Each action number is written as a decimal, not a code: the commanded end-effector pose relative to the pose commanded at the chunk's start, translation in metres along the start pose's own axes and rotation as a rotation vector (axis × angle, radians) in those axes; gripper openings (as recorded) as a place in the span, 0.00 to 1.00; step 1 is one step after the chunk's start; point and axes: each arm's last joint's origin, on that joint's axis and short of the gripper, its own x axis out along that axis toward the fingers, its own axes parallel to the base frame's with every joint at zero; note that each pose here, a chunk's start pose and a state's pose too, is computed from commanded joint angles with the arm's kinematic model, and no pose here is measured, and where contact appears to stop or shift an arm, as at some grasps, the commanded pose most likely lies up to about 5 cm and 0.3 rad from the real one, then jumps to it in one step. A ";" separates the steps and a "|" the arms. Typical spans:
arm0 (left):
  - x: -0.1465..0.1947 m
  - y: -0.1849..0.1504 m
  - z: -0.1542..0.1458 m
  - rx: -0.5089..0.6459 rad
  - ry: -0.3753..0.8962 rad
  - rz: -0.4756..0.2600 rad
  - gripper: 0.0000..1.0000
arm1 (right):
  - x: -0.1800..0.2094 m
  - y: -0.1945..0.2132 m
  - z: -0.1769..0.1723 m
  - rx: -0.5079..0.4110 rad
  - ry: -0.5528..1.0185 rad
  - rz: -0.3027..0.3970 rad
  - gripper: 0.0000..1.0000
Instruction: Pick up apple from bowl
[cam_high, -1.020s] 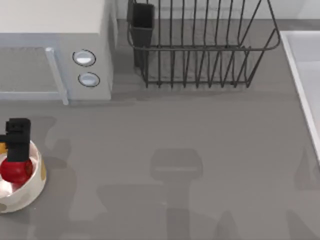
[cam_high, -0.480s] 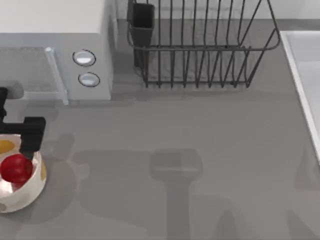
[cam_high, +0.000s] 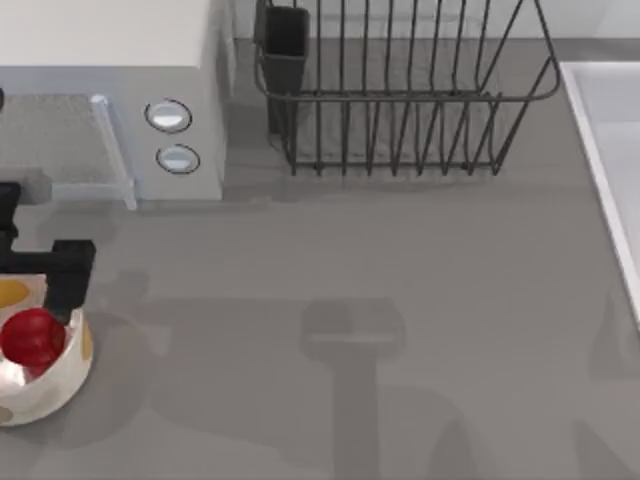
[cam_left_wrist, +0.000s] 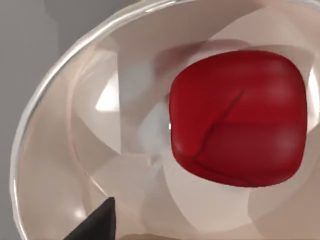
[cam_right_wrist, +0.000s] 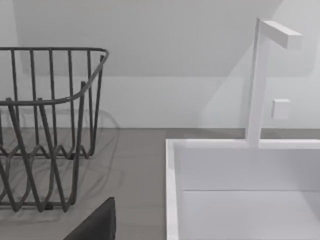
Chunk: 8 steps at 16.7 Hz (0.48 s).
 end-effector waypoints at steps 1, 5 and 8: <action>0.009 0.000 0.001 0.000 0.001 0.000 1.00 | 0.000 0.000 0.000 0.000 0.000 0.000 1.00; 0.054 -0.001 0.005 0.002 -0.014 0.000 1.00 | 0.000 0.000 0.000 0.000 0.000 0.000 1.00; 0.085 -0.001 0.002 0.003 -0.014 0.000 1.00 | 0.000 0.000 0.000 0.000 0.000 0.000 1.00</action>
